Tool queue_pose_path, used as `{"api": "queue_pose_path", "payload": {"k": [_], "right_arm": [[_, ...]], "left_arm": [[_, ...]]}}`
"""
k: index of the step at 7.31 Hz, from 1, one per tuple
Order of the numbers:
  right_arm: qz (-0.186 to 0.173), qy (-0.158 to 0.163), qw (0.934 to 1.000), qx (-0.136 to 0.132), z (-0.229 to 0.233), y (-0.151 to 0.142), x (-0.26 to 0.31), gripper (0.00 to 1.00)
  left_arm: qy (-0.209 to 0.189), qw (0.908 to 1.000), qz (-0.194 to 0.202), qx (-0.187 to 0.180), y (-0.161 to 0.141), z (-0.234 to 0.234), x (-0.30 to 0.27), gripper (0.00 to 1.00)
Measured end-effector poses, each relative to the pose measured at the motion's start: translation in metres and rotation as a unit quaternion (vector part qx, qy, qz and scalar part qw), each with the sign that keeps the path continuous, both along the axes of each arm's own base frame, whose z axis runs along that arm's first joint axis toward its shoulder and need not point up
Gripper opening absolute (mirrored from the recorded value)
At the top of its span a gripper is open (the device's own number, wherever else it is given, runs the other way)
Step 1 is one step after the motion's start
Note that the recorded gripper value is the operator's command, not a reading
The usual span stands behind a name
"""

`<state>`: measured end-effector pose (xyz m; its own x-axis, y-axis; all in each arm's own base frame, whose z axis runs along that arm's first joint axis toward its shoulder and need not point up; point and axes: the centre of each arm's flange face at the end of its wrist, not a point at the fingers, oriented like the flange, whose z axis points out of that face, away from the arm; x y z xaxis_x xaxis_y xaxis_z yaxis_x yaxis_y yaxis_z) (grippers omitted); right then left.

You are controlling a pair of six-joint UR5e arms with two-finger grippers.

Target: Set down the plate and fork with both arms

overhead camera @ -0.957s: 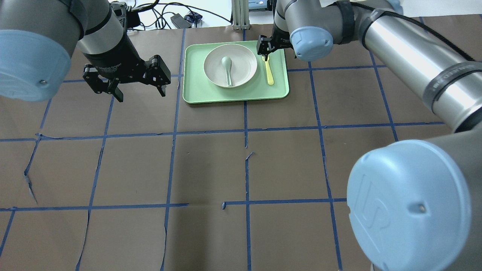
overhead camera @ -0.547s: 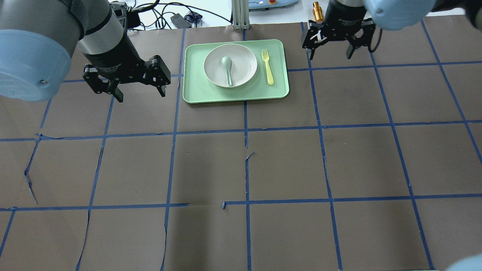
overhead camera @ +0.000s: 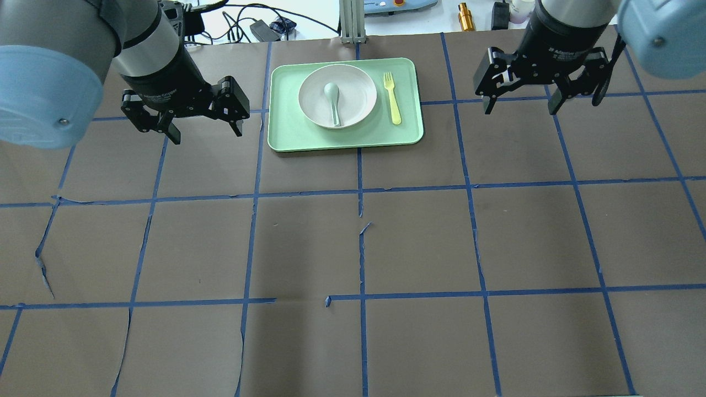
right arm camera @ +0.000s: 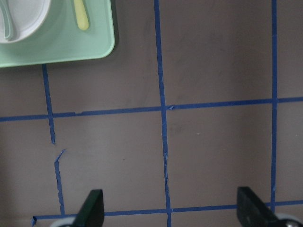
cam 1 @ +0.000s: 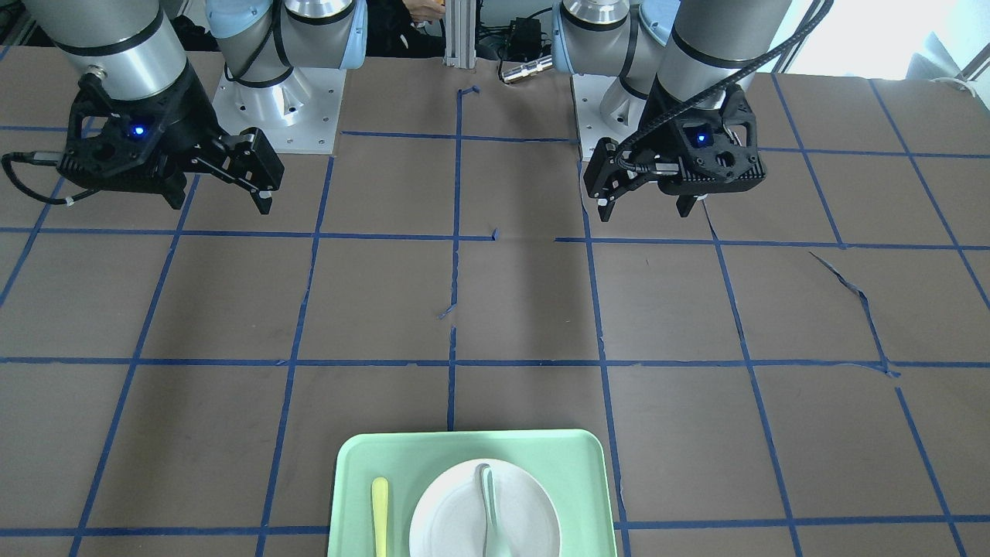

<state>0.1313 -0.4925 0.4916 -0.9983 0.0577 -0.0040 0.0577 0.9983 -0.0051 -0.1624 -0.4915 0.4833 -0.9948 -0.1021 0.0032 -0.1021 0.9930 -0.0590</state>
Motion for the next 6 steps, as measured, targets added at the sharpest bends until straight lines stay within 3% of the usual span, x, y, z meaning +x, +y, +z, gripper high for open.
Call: {"api": "queue_pose_path", "payload": {"k": [2,6], "right_arm": [[-0.002,0.001,1.0,0.001,-0.003,0.018,0.0,1.0],[-0.005,0.002,1.0,-0.006,0.003,0.019,0.001,1.0]], "left_arm": [[-0.002,1.0,0.001,-0.004,0.001,0.005,0.0,1.0],[0.0,1.0,-0.004,-0.007,0.002,0.02,-0.004,1.0]]}}
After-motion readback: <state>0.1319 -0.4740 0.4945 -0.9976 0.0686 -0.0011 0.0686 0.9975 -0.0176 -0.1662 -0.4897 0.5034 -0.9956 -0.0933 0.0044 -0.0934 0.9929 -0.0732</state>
